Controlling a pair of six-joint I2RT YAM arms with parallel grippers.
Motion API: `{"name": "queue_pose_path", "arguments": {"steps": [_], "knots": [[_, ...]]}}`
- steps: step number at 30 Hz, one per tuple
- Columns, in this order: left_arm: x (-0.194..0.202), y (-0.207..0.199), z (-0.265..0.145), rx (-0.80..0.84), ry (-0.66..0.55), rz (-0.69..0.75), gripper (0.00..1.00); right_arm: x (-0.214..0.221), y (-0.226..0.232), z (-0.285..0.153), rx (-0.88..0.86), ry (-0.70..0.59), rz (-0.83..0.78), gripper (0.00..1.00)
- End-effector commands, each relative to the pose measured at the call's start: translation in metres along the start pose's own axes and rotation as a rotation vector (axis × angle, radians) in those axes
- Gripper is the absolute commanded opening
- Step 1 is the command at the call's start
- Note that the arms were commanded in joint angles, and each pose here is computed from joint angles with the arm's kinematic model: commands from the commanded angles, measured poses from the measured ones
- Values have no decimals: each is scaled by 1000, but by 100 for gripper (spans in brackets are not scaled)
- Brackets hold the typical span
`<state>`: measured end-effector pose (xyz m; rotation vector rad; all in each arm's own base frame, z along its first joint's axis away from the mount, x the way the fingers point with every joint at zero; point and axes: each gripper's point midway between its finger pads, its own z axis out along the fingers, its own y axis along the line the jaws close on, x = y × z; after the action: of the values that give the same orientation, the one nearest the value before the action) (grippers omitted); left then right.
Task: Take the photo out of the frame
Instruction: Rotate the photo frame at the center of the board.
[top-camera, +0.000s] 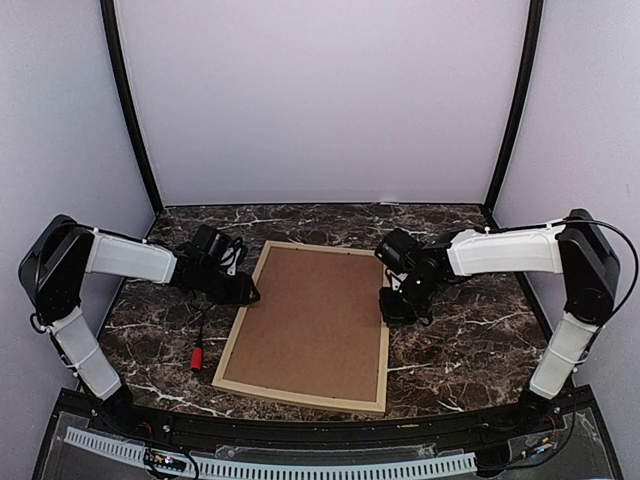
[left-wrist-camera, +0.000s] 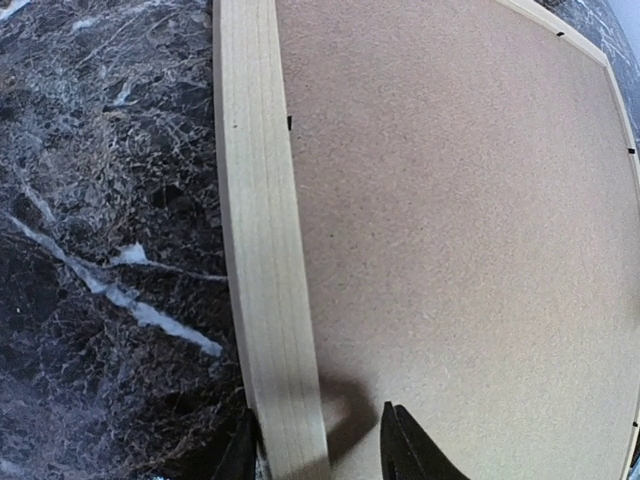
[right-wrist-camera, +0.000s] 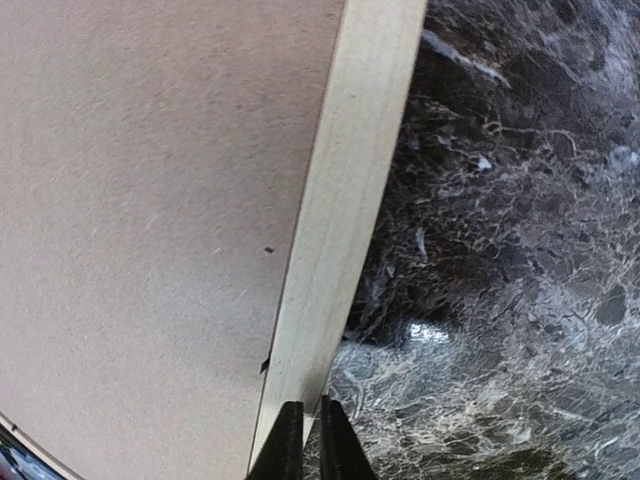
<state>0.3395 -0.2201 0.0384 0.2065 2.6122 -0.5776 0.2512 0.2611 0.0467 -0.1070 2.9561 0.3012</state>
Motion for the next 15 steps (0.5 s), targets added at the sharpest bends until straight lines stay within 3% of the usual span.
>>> {"name": "queue_pose_path", "arguments": {"steps": [1,4,10,15], "knots": [[-10,-19,11,87,-3,46,43,-6,5,-16,-83,-42,-13,13],[-25,-27,24,113,-2,74,41,3,18,-15,-192,-12,-38,20],[-51,-45,46,182,-2,102,39,26,40,-11,-355,17,-118,45],[-84,-77,56,317,-45,168,39,42,57,-4,-478,43,-135,47]]}}
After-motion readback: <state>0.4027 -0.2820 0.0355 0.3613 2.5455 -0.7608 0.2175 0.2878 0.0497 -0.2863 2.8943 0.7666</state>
